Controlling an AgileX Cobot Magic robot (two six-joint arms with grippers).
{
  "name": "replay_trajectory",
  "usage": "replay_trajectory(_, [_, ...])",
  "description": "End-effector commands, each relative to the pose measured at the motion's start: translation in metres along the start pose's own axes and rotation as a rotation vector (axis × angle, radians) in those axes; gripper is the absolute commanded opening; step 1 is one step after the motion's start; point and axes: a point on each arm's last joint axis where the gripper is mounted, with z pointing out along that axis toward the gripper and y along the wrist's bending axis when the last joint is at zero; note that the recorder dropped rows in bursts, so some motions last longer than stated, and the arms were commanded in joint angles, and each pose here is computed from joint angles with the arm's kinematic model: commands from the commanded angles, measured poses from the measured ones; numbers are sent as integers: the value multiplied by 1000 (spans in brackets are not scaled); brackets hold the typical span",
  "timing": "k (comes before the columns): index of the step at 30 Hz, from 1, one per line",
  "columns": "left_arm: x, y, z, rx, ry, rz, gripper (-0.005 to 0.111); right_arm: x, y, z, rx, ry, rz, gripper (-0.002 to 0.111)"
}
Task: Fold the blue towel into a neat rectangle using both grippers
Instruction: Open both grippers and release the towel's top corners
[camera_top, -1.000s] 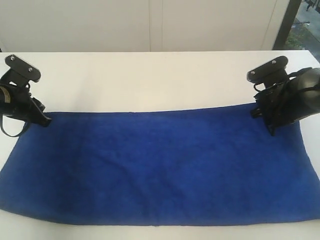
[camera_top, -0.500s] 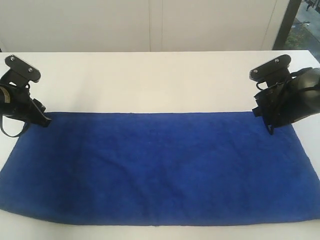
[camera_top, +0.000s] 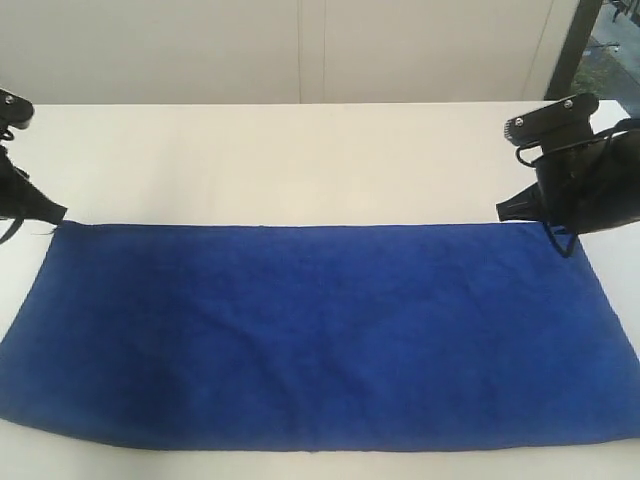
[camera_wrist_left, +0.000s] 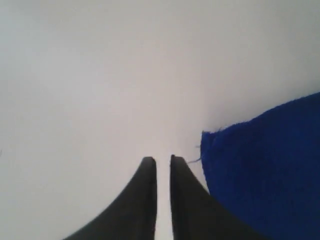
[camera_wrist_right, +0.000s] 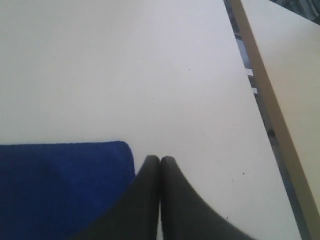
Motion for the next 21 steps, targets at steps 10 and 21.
replay_trajectory(10, [12, 0, -50, 16, 240, -272, 0, 0, -33, -67, -205, 33, 76, 0])
replay_trajectory(21, [32, -14, -69, 164, 482, -209, 0, 8, -45, -117, -443, 138, 58, 0])
